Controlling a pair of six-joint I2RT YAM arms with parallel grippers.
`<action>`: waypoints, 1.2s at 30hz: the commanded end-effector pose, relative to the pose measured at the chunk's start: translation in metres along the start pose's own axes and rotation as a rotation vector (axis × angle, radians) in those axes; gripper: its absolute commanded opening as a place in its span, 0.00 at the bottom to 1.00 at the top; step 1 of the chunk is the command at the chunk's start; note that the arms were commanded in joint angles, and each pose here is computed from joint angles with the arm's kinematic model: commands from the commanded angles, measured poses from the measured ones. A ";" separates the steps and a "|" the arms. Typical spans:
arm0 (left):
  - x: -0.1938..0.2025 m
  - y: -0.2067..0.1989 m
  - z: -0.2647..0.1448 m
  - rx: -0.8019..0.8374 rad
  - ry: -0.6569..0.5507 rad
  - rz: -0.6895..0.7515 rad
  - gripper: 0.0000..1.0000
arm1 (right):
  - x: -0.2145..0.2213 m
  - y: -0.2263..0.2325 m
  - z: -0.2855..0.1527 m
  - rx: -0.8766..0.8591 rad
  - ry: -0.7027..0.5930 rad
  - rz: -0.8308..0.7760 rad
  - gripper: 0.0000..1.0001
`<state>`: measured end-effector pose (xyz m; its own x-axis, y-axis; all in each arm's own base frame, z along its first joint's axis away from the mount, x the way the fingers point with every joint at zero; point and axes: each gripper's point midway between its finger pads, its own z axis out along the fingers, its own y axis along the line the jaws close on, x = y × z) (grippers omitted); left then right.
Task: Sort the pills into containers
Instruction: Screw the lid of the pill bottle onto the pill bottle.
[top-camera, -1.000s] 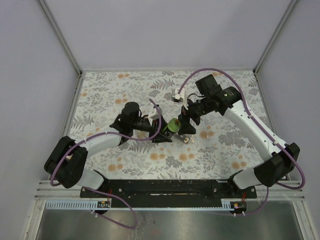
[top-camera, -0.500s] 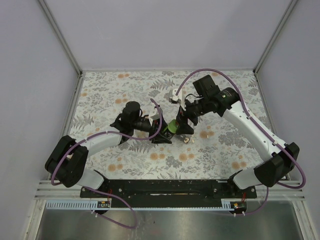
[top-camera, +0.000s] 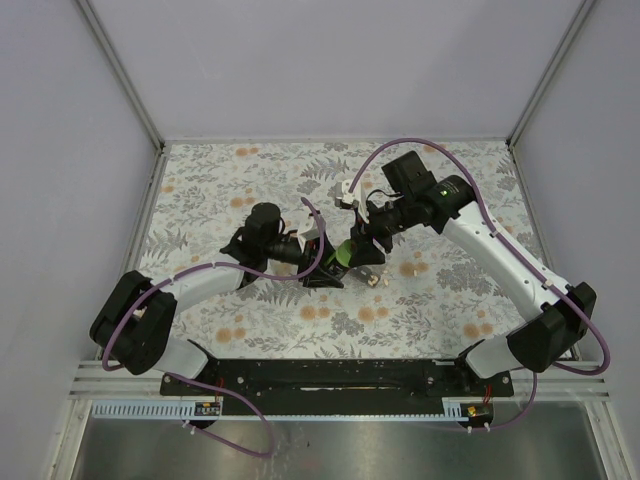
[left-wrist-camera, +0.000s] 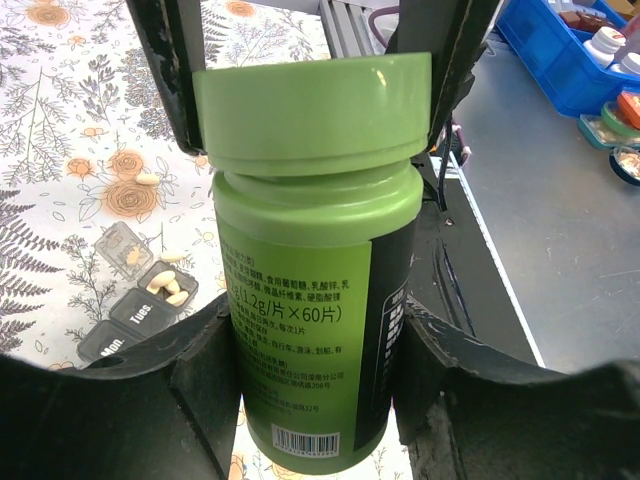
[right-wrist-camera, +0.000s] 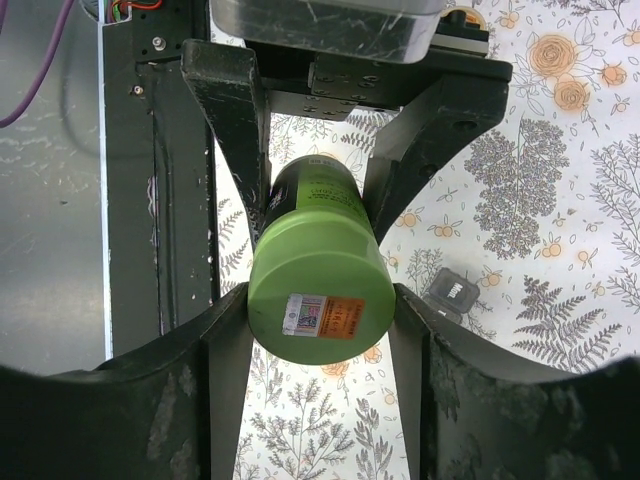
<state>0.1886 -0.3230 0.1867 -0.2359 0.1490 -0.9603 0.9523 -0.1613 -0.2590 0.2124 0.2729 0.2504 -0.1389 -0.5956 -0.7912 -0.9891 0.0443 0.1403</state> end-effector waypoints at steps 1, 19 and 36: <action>-0.019 0.000 0.001 0.031 -0.026 0.076 0.00 | -0.014 0.009 -0.003 -0.033 -0.037 -0.042 0.54; -0.009 0.019 -0.001 -0.059 0.026 0.122 0.00 | -0.008 0.008 -0.016 0.018 0.039 -0.022 0.34; -0.013 0.013 -0.002 -0.041 0.018 0.131 0.00 | 0.000 -0.008 0.000 0.044 0.048 0.019 0.33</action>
<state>0.1990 -0.3212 0.1716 -0.1939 0.2019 -0.9600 0.9693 -0.1114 -0.2192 0.2143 0.2664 0.2476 -0.1723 -0.6409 -0.7480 -0.9843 0.0825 0.1561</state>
